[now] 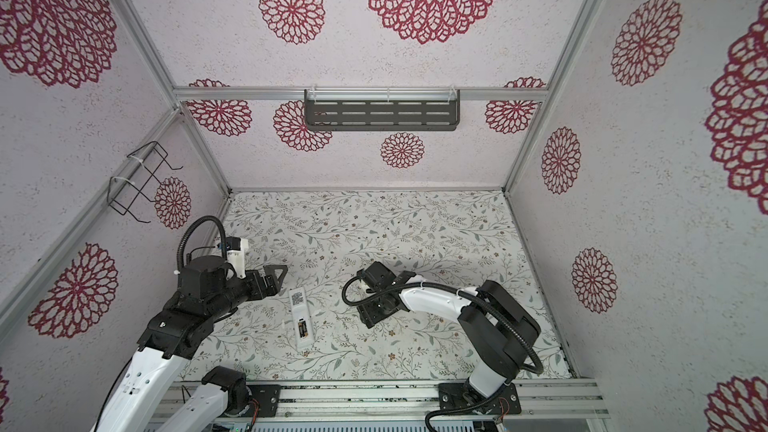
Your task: Load the batteries into the remote control
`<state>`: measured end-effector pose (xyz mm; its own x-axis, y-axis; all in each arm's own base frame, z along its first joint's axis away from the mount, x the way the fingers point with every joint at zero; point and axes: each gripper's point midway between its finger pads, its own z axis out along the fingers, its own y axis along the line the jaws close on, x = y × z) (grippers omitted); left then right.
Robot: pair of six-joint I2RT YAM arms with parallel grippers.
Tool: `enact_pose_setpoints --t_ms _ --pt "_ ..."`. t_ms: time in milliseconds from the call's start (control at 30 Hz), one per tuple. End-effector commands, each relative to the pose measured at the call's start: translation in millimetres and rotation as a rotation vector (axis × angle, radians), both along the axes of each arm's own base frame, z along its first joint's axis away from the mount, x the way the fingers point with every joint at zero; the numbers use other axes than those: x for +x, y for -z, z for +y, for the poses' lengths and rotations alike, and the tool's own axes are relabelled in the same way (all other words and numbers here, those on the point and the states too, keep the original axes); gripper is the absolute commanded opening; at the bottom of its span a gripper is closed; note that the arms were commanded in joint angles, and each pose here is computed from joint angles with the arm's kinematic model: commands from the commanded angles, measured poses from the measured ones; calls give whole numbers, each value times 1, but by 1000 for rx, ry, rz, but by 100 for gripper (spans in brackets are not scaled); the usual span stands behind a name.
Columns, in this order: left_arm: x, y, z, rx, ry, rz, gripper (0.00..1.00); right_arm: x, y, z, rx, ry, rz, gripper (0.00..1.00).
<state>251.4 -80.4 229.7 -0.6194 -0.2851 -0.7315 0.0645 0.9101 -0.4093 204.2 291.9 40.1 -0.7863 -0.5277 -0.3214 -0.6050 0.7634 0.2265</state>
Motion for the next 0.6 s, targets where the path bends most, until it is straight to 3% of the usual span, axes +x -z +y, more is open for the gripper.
enact_pose_setpoints --t_ms 0,367,567 --pt "0 17 19 -1 -130 50 97 5 -4 14 32 32 -6 74" --pt "-4 38 16 -91 -159 81 97 12 4 54 18 -46 -27 75" --pt "-4 40 17 -84 -168 88 97 6 10 42 -26 -38 -37 73"
